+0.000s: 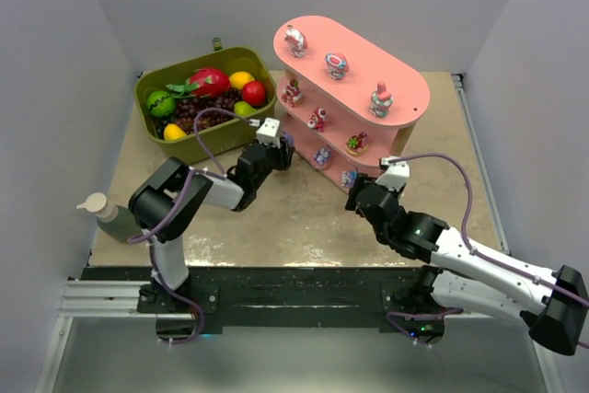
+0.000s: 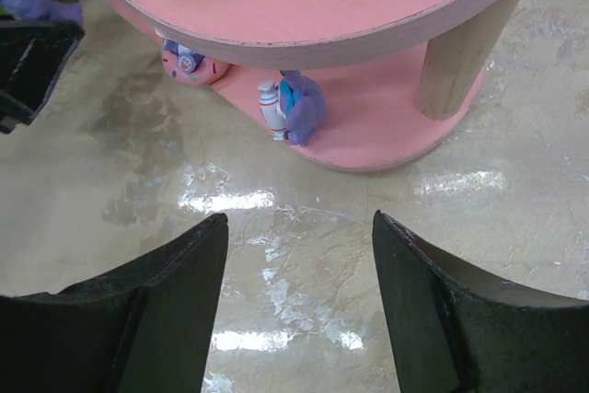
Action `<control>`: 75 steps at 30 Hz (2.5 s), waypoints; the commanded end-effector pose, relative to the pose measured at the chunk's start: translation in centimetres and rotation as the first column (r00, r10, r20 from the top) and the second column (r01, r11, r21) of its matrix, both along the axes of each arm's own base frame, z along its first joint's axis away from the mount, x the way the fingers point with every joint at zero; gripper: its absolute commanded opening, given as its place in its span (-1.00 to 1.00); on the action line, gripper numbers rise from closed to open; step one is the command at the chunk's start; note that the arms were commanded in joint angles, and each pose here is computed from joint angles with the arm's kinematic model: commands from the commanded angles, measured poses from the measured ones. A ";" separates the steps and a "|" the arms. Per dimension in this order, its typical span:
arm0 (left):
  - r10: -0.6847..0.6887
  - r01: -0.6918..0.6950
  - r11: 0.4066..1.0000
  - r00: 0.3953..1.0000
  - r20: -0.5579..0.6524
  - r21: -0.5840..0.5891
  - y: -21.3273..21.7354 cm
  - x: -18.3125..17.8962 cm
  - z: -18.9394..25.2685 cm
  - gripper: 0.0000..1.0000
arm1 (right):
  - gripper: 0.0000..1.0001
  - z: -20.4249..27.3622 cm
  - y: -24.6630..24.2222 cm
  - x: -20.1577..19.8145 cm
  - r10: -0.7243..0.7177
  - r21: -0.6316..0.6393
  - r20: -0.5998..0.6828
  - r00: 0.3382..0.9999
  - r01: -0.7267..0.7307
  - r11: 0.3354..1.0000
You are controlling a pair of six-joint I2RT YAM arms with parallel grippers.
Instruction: Place and organize the plastic toys onto the shelf
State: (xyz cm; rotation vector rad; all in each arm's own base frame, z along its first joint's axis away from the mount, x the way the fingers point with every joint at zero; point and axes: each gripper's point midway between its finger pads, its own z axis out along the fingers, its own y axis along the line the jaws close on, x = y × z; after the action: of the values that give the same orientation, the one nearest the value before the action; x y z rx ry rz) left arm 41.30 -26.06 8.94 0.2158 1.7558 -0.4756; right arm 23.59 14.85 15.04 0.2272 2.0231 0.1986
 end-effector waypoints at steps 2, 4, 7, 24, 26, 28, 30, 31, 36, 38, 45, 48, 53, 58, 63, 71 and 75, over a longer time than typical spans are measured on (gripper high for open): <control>-0.008 0.008 1.000 1.000 -0.028 -0.001 -1.7 2.3 -0.2 -1.00 | 0.35 1.9 -0.6 0.6 -0.035 0.030 0.058 0.998 0.033 0.999; -0.006 0.006 1.000 1.000 -0.029 0.001 -2.0 3.1 -0.2 -1.00 | 0.36 1.9 -0.7 0.5 -0.035 0.029 0.057 0.998 0.033 0.999; -0.021 0.021 1.000 0.999 -0.033 -0.006 -2.7 3.7 0.0 -1.00 | 0.36 2.0 -0.9 0.4 -0.036 0.031 0.060 0.998 0.034 0.999; 0.002 -0.006 0.999 0.991 -0.137 -0.032 -3.3 5.1 -2.3 -1.00 | 0.36 2.7 -1.7 0.2 -0.051 0.034 0.072 0.996 0.049 0.998; 0.001 -0.007 0.999 0.989 -0.149 -0.038 -3.3 5.2 -2.5 -1.00 | 0.36 2.8 -1.7 0.2 -0.054 0.033 0.074 0.996 0.052 0.998; -0.001 -0.006 0.999 0.987 -0.162 -0.045 -3.4 5.3 -2.7 -1.00 | 0.36 2.8 -1.7 0.2 -0.054 0.032 0.073 0.996 0.052 0.998; 0.001 -0.009 0.999 0.985 -0.172 -0.045 -3.3 5.5 -3.0 -0.95 | 0.36 2.8 -1.8 0.2 -0.055 0.031 0.073 0.996 0.053 0.998; 0.005 -0.014 0.999 0.984 -0.177 -0.049 -3.2 5.6 -3.0 -0.84 | 0.36 2.9 -1.8 0.2 -0.058 0.033 0.076 0.995 0.056 0.998; 0.004 -0.012 0.999 0.985 -0.174 -0.045 -3.1 5.5 -3.1 -0.59 | 0.37 2.9 -2.0 0.2 -0.060 0.033 0.077 0.995 0.058 0.998; 0.018 -0.023 0.999 0.985 -0.171 -0.028 -2.9 5.7 -3.0 -0.49 | 0.37 2.9 -1.9 0.2 -0.061 0.034 0.077 0.995 0.059 0.998; 0.093 -0.092 0.996 0.979 -0.183 0.013 -1.7 5.9 -3.4 -0.21 | 0.37 2.6 -1.7 0.3 -0.058 0.032 0.072 0.996 0.056 0.998; 0.107 -0.104 0.994 0.976 -0.188 0.026 -1.9 6.0 -3.4 -0.11 | 0.38 2.6 -1.7 0.3 -0.059 0.029 0.070 0.996 0.057 0.998; 0.103 -0.099 0.995 0.975 -0.198 0.030 -2.1 6.0 -3.9 0.12 | 0.38 2.7 -1.8 0.3 -0.063 0.028 0.072 0.995 0.061 0.998; 0.097 -0.092 0.995 0.973 -0.209 0.033 -2.2 5.9 -4.5 0.29 | 0.38 2.8 -2.0 0.4 -0.069 0.024 0.075 0.995 0.067 0.997; 0.096 -0.093 0.995 0.977 -0.192 0.024 -2.0 5.7 -4.1 0.37 | 0.38 2.5 -1.9 0.4 -0.069 0.021 0.071 0.995 0.068 0.997; 0.085 -0.086 0.996 0.985 -0.149 0.000 -1.6 5.0 -2.3 0.52 | 0.39 2.4 -1.8 0.5 -0.071 0.025 0.069 0.995 0.070 0.997; 0.072 -0.074 0.997 0.988 -0.139 -0.004 -1.4 4.2 -1.5 0.67 | 0.39 2.3 -1.9 0.5 -0.074 0.022 0.064 0.995 0.073 0.997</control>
State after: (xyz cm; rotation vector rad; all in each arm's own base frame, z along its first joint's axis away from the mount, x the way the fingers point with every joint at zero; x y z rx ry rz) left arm 46.32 -27.57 5.57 0.0972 1.9210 -0.4389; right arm 23.57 13.35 16.26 0.2643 1.9833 0.1891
